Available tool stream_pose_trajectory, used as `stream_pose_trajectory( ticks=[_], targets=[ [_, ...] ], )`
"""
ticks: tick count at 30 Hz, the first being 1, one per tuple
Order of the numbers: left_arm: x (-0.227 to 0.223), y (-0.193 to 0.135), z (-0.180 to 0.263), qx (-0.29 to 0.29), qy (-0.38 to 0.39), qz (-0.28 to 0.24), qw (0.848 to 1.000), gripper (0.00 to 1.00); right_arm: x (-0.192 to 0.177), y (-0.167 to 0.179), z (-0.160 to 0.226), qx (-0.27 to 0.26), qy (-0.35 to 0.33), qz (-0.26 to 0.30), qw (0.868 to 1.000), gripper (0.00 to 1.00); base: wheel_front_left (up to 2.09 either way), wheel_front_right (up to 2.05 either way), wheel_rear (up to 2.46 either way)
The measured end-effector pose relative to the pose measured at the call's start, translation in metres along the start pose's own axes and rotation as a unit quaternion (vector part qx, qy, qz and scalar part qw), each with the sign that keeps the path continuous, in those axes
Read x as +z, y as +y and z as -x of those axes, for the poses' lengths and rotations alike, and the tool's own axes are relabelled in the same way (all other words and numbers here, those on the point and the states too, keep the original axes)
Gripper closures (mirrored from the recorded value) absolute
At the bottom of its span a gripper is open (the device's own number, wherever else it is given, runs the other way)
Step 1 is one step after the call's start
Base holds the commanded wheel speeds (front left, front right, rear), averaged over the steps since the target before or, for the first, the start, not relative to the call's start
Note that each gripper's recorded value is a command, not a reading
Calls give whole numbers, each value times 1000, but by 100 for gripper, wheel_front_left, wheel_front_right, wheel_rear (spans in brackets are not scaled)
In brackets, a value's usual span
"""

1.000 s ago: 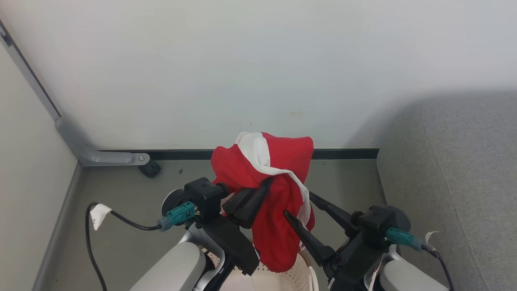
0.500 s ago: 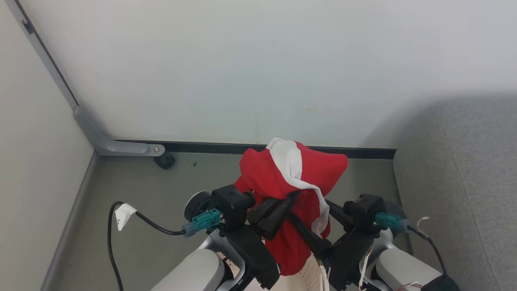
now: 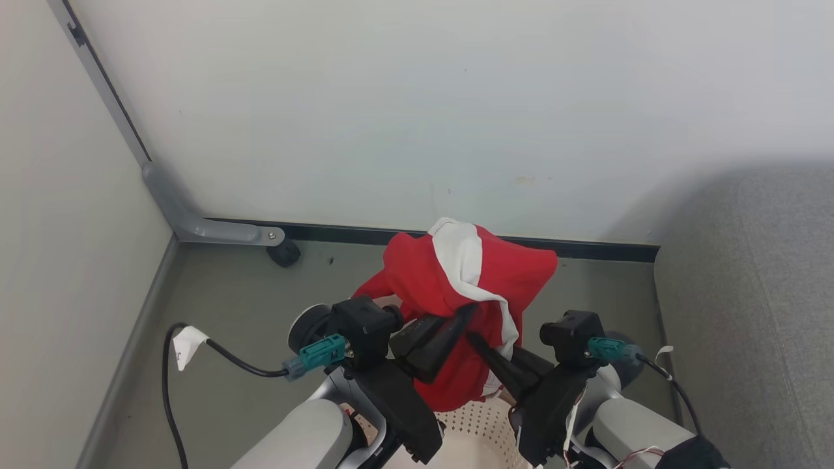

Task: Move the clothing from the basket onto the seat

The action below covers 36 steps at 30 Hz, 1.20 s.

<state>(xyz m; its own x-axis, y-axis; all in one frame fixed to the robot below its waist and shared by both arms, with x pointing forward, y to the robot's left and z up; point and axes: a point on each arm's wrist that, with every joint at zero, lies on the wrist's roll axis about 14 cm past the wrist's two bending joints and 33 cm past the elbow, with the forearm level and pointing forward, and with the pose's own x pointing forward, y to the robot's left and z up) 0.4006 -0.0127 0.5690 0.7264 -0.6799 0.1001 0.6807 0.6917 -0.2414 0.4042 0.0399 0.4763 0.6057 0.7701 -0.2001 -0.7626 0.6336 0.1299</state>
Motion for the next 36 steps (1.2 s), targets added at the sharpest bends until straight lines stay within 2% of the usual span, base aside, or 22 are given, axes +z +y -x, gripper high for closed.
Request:
stream_pose_trajectory(
  ticks=[5,12,24,25,26,27,36],
  targets=[
    [1,5,1,8,-2,4,1000,100,5,-7,2,-10,-18,-9,1000,100,0,0,0],
    [-18,29,16,55,22,15,998,100,10,-19,11,-33,-38,-20,999,100,0,0,0],
    [-50,12,18,33,59,34,997,100,30,-59,37,-99,-85,-37,991,100,0,0,0],
    [-51,9,17,30,60,35,997,79,31,-62,40,-104,-89,-38,990,100,0,0,0],
    [-51,7,16,27,59,37,997,45,33,-64,43,-109,-93,-40,989,100,0,0,0],
    [-52,5,15,24,58,38,997,0,33,-65,45,-112,-96,-43,988,100,0,0,0],
    [-55,-13,9,-5,60,43,997,0,38,-98,84,-176,-121,-52,975,100,0,0,0]
  ],
)
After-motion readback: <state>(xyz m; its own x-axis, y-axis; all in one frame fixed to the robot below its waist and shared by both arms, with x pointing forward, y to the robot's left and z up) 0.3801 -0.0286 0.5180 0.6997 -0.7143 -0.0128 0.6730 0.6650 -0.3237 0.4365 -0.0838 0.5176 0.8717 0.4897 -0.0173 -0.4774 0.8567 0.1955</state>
